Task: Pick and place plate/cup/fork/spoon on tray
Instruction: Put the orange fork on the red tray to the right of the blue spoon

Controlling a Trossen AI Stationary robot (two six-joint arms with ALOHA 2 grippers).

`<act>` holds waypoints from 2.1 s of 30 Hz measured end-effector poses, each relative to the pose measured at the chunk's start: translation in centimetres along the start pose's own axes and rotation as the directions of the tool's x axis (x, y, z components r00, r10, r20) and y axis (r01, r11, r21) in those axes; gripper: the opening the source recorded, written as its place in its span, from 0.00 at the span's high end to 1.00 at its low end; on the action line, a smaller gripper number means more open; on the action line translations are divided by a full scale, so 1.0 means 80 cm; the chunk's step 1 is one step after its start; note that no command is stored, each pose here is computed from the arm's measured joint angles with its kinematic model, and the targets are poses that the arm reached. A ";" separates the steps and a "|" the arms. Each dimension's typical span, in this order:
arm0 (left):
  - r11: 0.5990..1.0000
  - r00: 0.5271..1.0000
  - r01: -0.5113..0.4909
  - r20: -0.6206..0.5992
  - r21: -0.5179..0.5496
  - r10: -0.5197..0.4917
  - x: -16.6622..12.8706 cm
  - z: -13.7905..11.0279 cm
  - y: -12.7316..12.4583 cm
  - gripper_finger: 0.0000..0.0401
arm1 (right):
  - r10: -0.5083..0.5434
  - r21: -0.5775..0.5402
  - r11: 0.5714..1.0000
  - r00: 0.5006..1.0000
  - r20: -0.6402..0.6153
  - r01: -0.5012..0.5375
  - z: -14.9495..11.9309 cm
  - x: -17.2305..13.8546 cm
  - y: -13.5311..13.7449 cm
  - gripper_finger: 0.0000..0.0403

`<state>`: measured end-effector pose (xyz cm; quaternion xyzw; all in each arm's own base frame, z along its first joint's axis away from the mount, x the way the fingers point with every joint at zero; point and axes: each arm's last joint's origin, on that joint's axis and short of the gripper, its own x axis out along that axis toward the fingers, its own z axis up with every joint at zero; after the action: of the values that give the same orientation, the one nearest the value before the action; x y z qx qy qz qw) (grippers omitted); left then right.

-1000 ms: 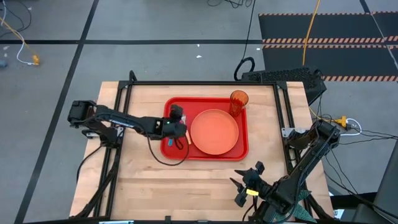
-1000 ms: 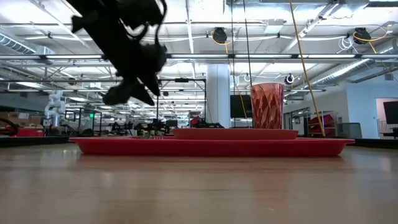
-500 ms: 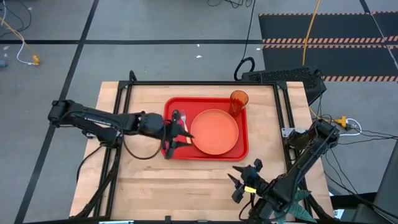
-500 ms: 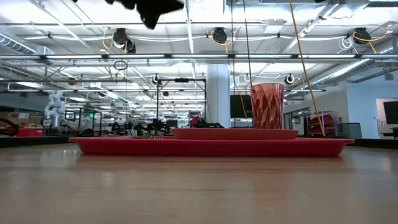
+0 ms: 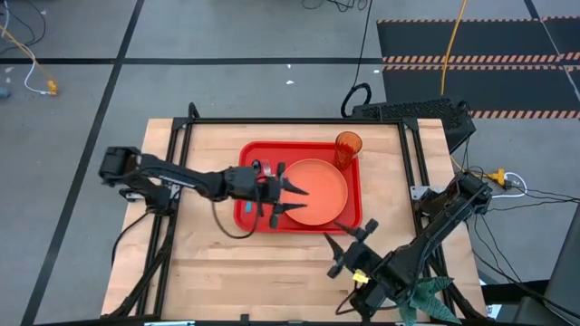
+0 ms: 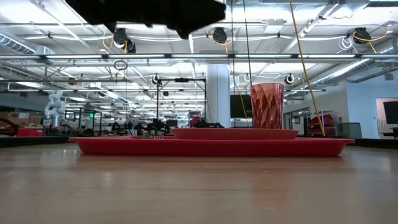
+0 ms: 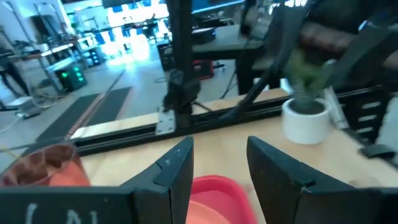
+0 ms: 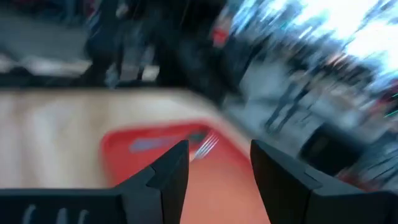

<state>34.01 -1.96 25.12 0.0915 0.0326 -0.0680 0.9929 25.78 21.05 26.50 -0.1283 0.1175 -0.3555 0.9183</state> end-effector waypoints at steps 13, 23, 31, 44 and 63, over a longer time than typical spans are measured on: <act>0.996 0.981 0.088 0.176 -0.005 -0.086 -0.030 0.022 0.071 0.62 | -0.312 -0.255 0.917 0.950 0.020 0.306 -0.024 0.101 -0.032 0.59; 0.993 0.955 -0.109 0.282 0.050 0.090 -0.120 0.057 0.075 0.62 | -0.411 -0.319 0.876 0.906 -0.101 0.362 -0.009 0.180 -0.050 0.59; 0.972 0.912 -0.231 0.354 0.031 0.205 -0.193 0.046 0.050 0.62 | -0.001 -0.296 0.955 1.000 0.012 0.005 0.057 0.238 -0.053 0.59; 0.966 0.817 -0.259 0.530 -0.012 0.225 -0.281 0.036 0.015 0.62 | 0.173 -0.140 0.974 0.984 -0.045 -0.178 0.078 0.275 -0.084 0.59; 0.935 0.825 -0.353 0.481 0.028 0.297 -0.281 0.031 0.017 0.62 | 0.287 -0.035 0.953 0.938 -0.196 -0.300 0.122 0.321 -0.086 0.59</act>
<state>12.09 1.78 29.50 0.1339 -0.2285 0.0804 0.9609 42.96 0.10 34.65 -0.1048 0.2330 -0.2211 0.9412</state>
